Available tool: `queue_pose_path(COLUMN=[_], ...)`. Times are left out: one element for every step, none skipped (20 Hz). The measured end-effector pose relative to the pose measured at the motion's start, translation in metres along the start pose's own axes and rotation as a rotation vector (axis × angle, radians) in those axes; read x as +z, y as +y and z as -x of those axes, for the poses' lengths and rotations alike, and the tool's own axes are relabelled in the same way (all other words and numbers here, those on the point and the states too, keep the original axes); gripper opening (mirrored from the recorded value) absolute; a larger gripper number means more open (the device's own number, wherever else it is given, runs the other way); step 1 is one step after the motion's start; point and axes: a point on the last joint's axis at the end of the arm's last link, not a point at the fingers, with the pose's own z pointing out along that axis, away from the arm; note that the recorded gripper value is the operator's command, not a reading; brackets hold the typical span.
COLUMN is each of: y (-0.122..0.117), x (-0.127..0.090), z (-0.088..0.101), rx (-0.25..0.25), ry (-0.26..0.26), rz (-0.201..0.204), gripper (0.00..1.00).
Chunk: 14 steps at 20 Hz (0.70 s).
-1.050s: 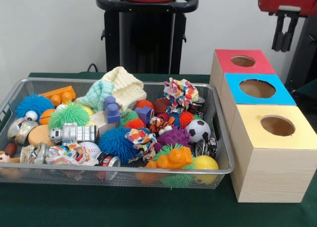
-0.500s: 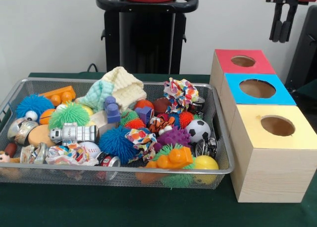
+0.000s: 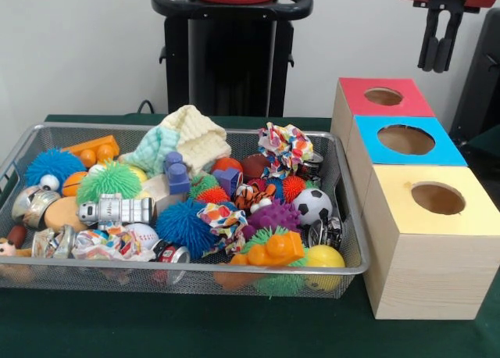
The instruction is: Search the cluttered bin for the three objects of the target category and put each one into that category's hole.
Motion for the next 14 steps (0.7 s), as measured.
queue_pose_path(y=[0.0, -0.001, -0.001, -0.001, -0.003, -0.003, -0.004, -0.005, -0.007, -0.008, -0.009, -0.01, -0.011, -0.011], x=[0.0, 0.001, 0.001, 0.001, 0.001, 0.001, 0.001, 0.002, 0.002, 0.002, 0.002, 0.003, 0.003, 0.003], z=[0.0, 0.0, 0.0, 0.0, 0.001, 0.001, 0.001, 0.002, 0.003, 0.003, 0.003, 0.004, 0.004, 0.004], rx=[-0.002, -0.007, -0.008, -0.009, -0.007, -0.006, -0.005, -0.004, -0.001, 0.0, 0.0, 0.003, 0.003, 0.004], ry=[-0.002, -0.006, -0.008, -0.008, -0.009, -0.009, -0.009, -0.009, -0.009, -0.009, -0.009, -0.009, -0.009, -0.009], rz=[-0.001, -0.004, -0.005, -0.005, -0.006, -0.006, -0.006, -0.007, -0.009, -0.009, -0.009, -0.01, -0.011, -0.011], gripper=[0.0, 0.0, 0.0, 0.0, 0.0, 0.0, 0.0, 0.0, 0.0, 0.0, 0.0, 0.0, 0.0, 0.0])
